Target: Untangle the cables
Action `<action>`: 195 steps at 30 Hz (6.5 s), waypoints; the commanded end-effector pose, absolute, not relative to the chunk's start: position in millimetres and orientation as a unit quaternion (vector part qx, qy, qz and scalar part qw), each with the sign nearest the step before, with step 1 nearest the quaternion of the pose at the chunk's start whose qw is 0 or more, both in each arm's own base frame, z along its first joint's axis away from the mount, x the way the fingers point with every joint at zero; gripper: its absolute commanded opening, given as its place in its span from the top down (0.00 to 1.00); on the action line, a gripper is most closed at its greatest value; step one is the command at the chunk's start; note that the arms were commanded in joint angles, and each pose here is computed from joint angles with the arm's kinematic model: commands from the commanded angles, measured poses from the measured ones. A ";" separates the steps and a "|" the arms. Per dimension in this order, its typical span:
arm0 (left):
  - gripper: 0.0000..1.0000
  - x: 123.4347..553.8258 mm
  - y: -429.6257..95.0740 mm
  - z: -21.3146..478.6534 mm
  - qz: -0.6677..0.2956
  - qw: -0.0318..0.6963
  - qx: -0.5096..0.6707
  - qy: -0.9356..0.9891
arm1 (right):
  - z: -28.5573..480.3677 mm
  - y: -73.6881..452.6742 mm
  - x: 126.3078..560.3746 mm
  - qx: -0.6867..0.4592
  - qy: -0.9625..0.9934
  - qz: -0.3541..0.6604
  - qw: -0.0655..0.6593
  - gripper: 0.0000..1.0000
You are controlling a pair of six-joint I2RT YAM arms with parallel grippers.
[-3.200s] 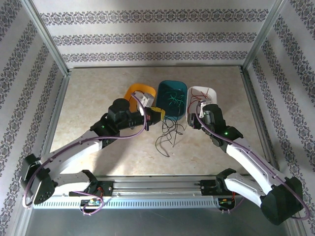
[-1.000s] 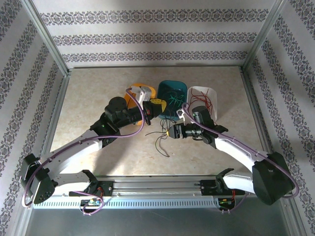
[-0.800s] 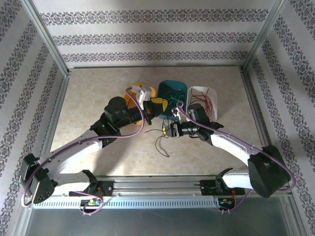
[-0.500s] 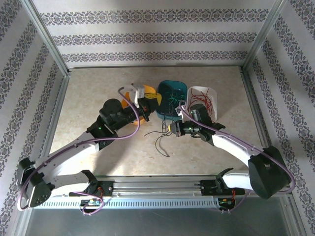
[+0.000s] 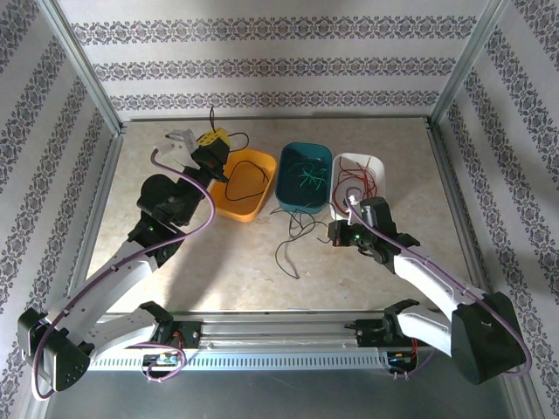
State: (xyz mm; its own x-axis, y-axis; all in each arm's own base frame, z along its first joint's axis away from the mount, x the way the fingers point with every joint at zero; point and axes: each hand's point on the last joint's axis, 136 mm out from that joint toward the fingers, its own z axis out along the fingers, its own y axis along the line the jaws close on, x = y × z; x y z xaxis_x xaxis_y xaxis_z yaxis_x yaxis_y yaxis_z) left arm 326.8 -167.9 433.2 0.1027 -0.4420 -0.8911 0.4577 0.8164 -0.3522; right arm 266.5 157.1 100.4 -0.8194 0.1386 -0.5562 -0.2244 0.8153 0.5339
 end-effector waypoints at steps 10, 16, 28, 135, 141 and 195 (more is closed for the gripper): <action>1.00 353.4 -171.4 419.4 -0.301 0.726 0.029 0.618 | 116.8 160.6 267.5 -0.033 0.893 0.320 0.313 1.00; 1.00 387.2 -179.0 368.7 -0.280 0.702 0.027 0.654 | 119.6 162.3 264.8 -0.038 0.891 0.327 0.312 1.00; 1.00 410.7 -166.3 345.0 -0.277 0.699 -0.006 0.660 | 123.3 158.2 263.4 -0.035 0.891 0.318 0.323 1.00; 0.31 338.3 -405.2 81.3 -0.192 0.389 0.359 0.826 | 203.6 87.2 331.5 0.127 0.883 0.173 0.417 0.43; 0.55 340.8 -406.1 70.1 -0.185 0.380 0.352 0.835 | 204.8 87.3 327.1 0.123 0.883 0.179 0.416 0.43; 1.00 511.7 -185.7 199.0 -0.152 0.520 0.088 0.836 | 192.9 87.7 317.0 0.117 0.888 0.182 0.406 0.45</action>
